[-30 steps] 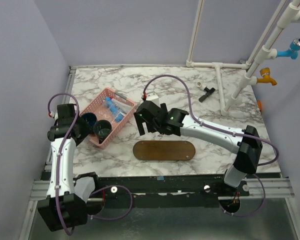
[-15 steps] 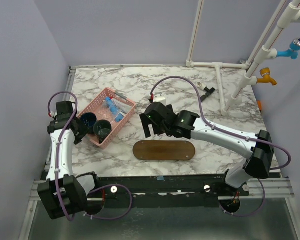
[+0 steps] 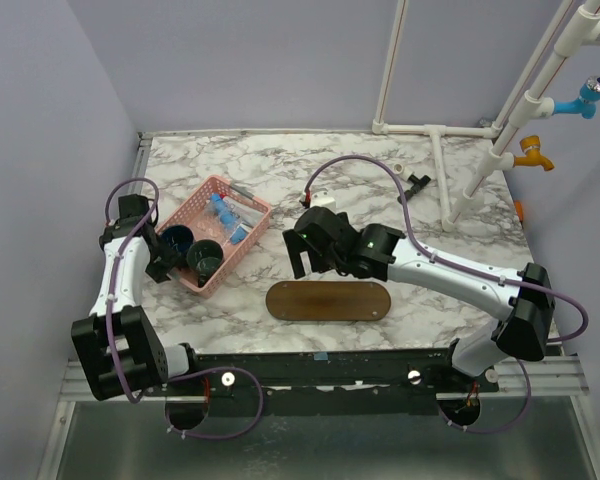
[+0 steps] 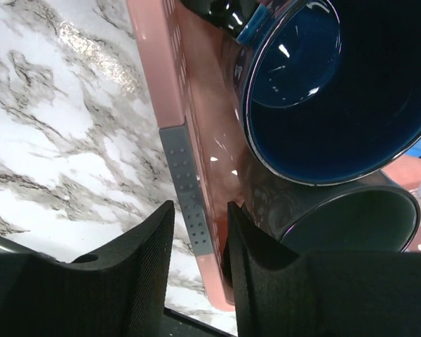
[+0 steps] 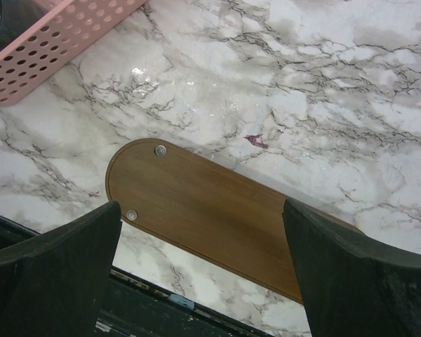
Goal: Prepare toiletry sets of a toothbrush and toothpaste on the tray
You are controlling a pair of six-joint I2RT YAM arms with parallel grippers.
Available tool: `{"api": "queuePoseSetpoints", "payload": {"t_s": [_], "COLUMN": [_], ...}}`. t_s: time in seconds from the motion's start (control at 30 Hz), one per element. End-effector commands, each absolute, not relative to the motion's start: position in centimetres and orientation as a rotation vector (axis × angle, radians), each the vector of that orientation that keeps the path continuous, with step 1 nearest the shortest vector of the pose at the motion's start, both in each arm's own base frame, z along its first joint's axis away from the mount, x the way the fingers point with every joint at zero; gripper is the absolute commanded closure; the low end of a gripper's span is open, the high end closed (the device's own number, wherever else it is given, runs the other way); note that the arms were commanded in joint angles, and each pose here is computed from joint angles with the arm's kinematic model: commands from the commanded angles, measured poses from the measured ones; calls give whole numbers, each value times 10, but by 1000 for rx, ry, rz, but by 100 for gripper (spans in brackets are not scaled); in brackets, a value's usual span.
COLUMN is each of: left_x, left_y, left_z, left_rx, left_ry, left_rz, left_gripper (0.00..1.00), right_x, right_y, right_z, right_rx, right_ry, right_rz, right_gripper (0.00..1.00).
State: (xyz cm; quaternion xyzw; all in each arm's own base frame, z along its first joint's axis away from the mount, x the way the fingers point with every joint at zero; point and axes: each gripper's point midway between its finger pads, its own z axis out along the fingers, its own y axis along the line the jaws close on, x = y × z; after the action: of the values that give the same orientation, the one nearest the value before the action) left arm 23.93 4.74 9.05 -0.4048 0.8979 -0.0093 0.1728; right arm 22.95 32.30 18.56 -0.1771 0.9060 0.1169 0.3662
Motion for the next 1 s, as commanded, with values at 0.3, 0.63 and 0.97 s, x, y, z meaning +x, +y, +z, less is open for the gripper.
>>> {"api": "queuePoseSetpoints", "payload": {"t_s": [0.3, 0.63, 0.97], "left_x": [257, 275, 317], "left_y": [45, 25, -16], "left_z": [90, 91, 112], "left_rx": [-1051, -895, -616], "left_ry": [2594, 2657, 2698], "left_rz": [-62, -78, -114], "left_gripper": [79, 100, 100], "right_x": [223, 220, 213], "right_y": [321, 314, 308], "right_z": [190, 188, 197], "right_rx": [-459, -437, -506], "right_ry": [2331, 2338, 2308], "right_rz": [347, 337, 378], "right_gripper": [0, 0, 0]}}
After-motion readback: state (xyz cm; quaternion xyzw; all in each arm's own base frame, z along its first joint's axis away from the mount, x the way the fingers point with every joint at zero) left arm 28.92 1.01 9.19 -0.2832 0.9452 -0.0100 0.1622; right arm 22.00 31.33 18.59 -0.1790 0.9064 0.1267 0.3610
